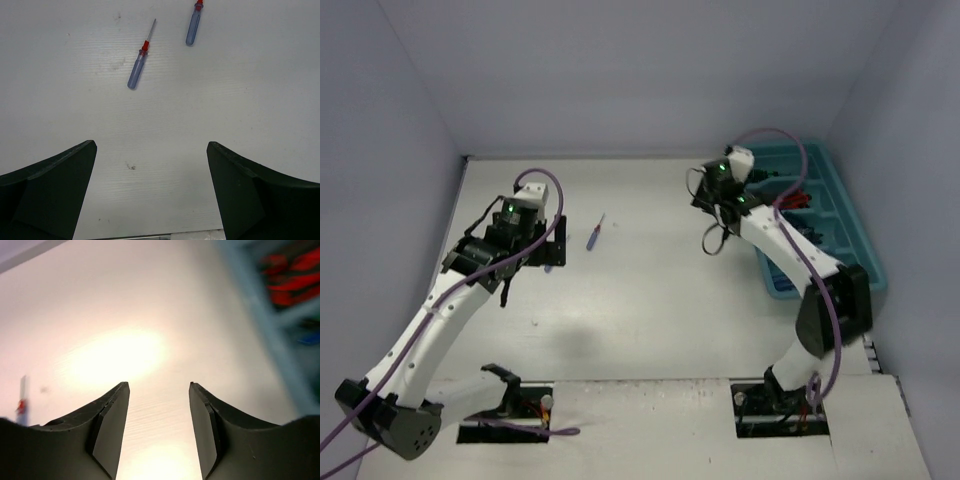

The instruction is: Sort the tools into containers

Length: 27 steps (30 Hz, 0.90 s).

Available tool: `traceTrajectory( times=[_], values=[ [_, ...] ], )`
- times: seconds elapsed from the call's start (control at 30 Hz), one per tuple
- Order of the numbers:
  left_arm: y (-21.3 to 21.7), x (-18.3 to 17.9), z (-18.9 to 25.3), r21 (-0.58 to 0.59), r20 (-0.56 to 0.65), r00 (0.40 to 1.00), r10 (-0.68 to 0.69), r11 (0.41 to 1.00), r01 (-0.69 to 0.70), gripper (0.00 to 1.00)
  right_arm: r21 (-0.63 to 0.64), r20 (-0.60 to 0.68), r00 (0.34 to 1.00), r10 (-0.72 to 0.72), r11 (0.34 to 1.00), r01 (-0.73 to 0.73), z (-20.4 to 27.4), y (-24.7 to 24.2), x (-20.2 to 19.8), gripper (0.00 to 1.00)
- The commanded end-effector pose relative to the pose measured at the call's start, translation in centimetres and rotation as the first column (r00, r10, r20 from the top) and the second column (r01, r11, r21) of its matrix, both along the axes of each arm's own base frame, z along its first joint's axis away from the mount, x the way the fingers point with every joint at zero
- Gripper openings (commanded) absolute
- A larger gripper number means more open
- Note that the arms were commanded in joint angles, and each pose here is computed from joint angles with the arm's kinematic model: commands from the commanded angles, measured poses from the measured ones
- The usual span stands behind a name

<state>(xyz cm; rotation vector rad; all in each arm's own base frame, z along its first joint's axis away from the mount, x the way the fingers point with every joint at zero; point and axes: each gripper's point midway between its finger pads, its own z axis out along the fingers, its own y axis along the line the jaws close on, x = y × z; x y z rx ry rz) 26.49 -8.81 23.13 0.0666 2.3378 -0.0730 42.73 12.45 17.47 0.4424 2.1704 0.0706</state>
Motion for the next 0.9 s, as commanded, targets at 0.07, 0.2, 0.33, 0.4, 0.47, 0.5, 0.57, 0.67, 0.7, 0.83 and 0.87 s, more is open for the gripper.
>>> traceTrajectory(
  times=[0.07,0.2,0.33,0.4,0.47,0.5,0.57,0.67,0.7,0.83,0.87],
  values=[
    [0.5,0.2,3.3,-0.049,0.117,0.993,0.021,0.999,-0.015,0.9,-0.01,-0.008,0.923,0.385,0.923,-0.385,-2.2,16.0,3.2,0.49],
    [0.7,-0.6,3.8,-0.07,0.139,0.99,0.024,0.997,-0.014,0.9,0.011,0.018,0.856,0.517,0.856,-0.517,-3.1,23.6,4.1,0.49],
    [1.0,-1.1,3.6,-0.071,0.132,0.991,0.031,0.997,-0.022,0.9,0.017,0.03,0.831,0.556,0.831,-0.557,-4.7,28.4,3.9,0.5],
    [1.2,-1.4,3.3,-0.069,0.117,0.993,0.034,0.997,-0.026,0.9,0.016,0.032,0.835,0.55,0.835,-0.55,-5.8,30.1,3.7,0.5],
    [1.3,-1.6,3.2,-0.069,0.11,0.993,0.036,0.997,-0.028,0.9,0.022,0.029,0.845,0.535,0.844,-0.535,-7.2,31.3,3.6,0.5],
    [1.3,-1.7,3.1,-0.067,0.107,0.994,0.036,0.997,-0.028,0.9,0.026,0.035,0.85,0.526,0.85,-0.527,-7.5,31.9,3.5,0.5],
    [1.4,-1.9,3.1,-0.067,0.106,0.994,0.038,0.997,-0.031,0.9,0.007,0.038,0.864,0.502,0.864,-0.503,-8.5,32.2,3.8,0.5],
    [1.5,-2.1,3.2,-0.067,0.105,0.994,0.039,0.997,-0.032,0.9,-0.032,0.033,0.892,0.452,0.892,-0.451,-10.3,32.0,4.0,0.5],
    [1.5,-2.2,3.2,-0.066,0.105,0.994,0.039,0.997,-0.032,0.9,-0.043,0.029,0.9,0.434,0.9,-0.433,-10.9,31.8,4.0,0.5],
    [1.6,-2.3,3.2,-0.067,0.105,0.994,0.036,0.997,-0.029,0.9,-0.095,0.007,0.934,0.359,0.93,-0.356,-12.9,29.9,3.9,0.49],
    [1.5,-2.3,3.2,-0.067,0.103,0.994,0.035,0.997,-0.028,0.9,-0.109,0.004,0.941,0.339,0.935,-0.337,-13.2,29.3,3.8,0.49]
  ],
)
